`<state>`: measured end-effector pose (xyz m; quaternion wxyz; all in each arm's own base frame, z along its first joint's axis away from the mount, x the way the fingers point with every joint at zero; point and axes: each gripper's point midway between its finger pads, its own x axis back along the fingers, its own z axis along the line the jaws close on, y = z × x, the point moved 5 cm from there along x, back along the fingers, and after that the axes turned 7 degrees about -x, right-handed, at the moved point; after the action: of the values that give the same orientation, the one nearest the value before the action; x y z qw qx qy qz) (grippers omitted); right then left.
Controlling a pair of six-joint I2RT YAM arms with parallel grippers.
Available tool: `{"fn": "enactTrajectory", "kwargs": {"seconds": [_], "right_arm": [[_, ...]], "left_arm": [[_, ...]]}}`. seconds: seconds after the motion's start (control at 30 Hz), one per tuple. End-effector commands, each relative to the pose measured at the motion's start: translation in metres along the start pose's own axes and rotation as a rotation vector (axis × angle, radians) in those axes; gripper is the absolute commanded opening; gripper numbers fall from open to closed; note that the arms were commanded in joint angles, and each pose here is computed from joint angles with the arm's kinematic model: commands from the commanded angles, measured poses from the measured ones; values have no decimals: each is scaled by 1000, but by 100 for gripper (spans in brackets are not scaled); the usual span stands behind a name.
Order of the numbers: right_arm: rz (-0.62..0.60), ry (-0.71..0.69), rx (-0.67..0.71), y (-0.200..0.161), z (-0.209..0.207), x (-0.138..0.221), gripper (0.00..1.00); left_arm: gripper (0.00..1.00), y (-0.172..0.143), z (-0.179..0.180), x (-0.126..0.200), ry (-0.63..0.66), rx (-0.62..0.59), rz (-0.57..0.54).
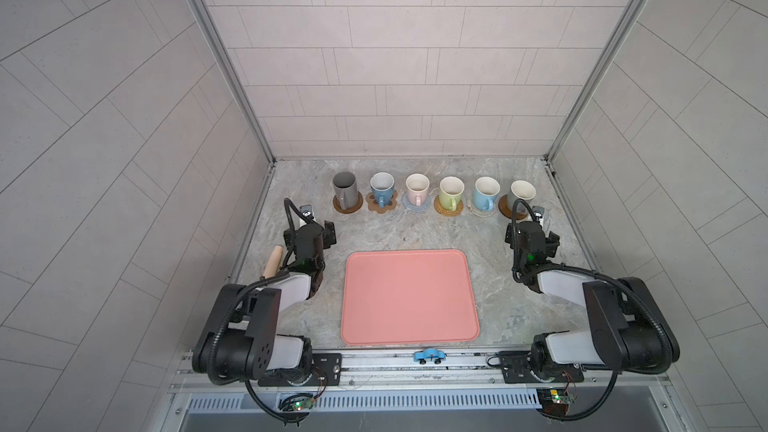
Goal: Place cups on coasters
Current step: Reset both arms
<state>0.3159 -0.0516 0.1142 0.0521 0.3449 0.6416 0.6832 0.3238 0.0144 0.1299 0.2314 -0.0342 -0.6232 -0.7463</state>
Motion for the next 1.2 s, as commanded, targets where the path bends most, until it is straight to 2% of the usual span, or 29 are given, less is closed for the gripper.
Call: {"fn": "enactTrajectory", "kwargs": {"seconds": [0.0,0.03,0.1,0.17,0.2,0.27,0.33,0.37,0.47,0.53,0.57,0.6,0.67,0.77,0.87,0.93,1.17], "right_arm": [[-69,94,-5,11,16,-2,99],[-54,138,12,5,21,-3,99],[-100,168,35,0,27,-8,99],[-75,157,40,3,28,-8,99],[-24,140,37,1,27,-8,99],[-73,155,45,1,28,-9,99],[-32,141,37,2,27,-8,100],[-54,148,41,3,28,-9,99],[-43,143,38,2,27,-8,100],[-43,143,40,1,27,-8,100],[-45,144,39,2,27,-8,100],[-50,144,41,2,27,-8,100],[-47,144,40,2,27,-8,99],[-47,144,42,2,28,-8,99],[-47,143,40,2,28,-8,99],[-49,142,40,3,27,-8,100],[-45,143,40,2,28,-8,100]], "left_arm": [[100,3,6,3,-5,-3,-28],[100,2,6,3,-12,0,-25],[100,3,5,1,-27,-13,-30],[100,4,4,-3,-24,-25,-29],[100,4,4,-6,-23,-30,-23],[100,4,0,-12,-45,-43,11],[100,6,-5,-17,-70,-57,19],[100,6,-6,-18,-79,-52,29],[100,3,-11,-19,-107,-10,-4],[100,-13,-14,-26,-103,-17,17],[100,-12,-15,-32,-94,-14,-37],[100,-11,-17,-36,-91,-17,-27],[100,-12,-16,-35,-113,-34,81],[100,-12,-16,-37,-90,-14,-18],[100,-14,-15,-37,-95,-14,38],[100,-13,-16,-37,-95,-14,-4],[100,-14,-16,-37,-93,-15,1]]}}
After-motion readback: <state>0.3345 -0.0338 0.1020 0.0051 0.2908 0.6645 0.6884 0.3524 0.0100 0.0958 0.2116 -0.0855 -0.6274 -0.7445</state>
